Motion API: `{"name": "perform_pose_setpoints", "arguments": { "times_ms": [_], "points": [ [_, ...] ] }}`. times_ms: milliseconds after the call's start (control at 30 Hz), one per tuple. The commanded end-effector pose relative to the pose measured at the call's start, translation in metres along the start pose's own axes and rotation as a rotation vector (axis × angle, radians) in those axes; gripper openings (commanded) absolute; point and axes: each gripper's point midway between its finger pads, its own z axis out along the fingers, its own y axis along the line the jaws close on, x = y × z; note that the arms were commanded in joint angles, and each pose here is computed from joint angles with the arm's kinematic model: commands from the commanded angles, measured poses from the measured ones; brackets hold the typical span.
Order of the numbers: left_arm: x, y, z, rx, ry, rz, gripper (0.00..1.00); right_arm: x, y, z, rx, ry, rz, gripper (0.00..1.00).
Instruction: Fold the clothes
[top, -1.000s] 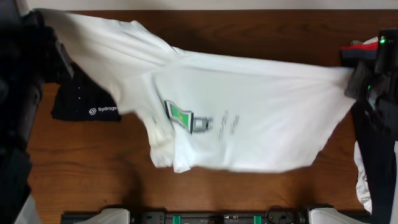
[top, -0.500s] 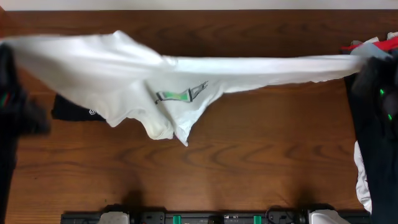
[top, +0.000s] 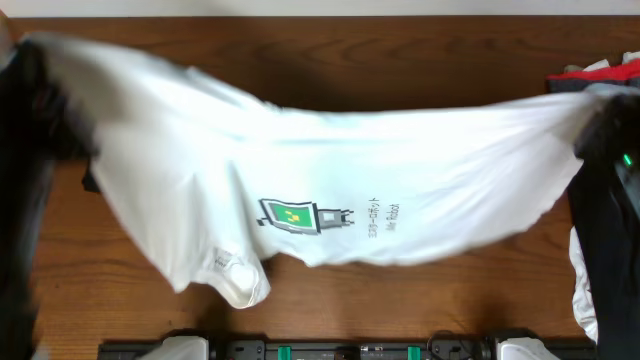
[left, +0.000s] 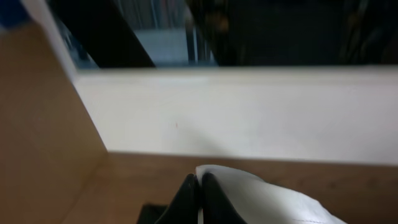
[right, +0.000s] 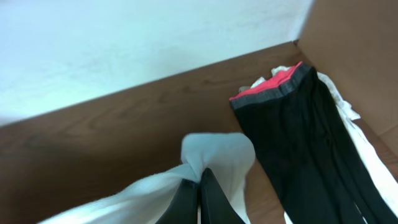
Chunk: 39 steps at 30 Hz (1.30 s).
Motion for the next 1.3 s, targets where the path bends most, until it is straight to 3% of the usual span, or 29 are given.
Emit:
{"name": "perform_pose_setpoints", "arguments": {
  "times_ms": [0,167,300,500,667,800,967,1133,1167,1267],
  "points": [
    [0.015,-0.004,0.052,-0.022,0.091,0.010,0.06,-0.003,0.005,0.035,0.038,0.041,-0.043,0.01],
    [0.034,-0.020,0.133,0.002,0.178,0.022,0.06,-0.021,0.030,0.096,0.031,0.022,-0.056,0.02],
    [0.023,-0.036,0.177,0.058,0.112,0.009,0.06,-0.052,0.047,0.131,0.009,-0.087,-0.084,0.01],
    [-0.057,-0.035,0.135,0.068,-0.176,-0.003,0.06,-0.092,0.033,0.117,0.024,-0.239,-0.089,0.01],
    [-0.077,-0.033,0.093,0.085,-0.247,0.034,0.06,-0.083,0.018,0.106,0.052,-0.201,-0.091,0.01],
    [-0.039,-0.036,0.094,0.105,-0.094,0.070,0.06,-0.061,0.015,0.110,0.058,-0.113,-0.116,0.01],
    [0.043,-0.039,0.105,0.124,0.241,0.102,0.06,-0.016,0.018,0.113,0.009,0.074,-0.179,0.01],
    [0.100,-0.038,0.098,0.134,0.485,0.126,0.06,0.037,0.023,0.103,-0.077,0.295,-0.253,0.01],
    [0.107,-0.038,0.095,0.136,0.520,0.130,0.07,0.047,0.022,0.100,-0.081,0.338,-0.267,0.06],
    [0.120,-0.036,0.086,0.140,0.581,0.146,0.10,0.070,0.013,0.090,-0.067,0.445,-0.309,0.30]
  ]
}}
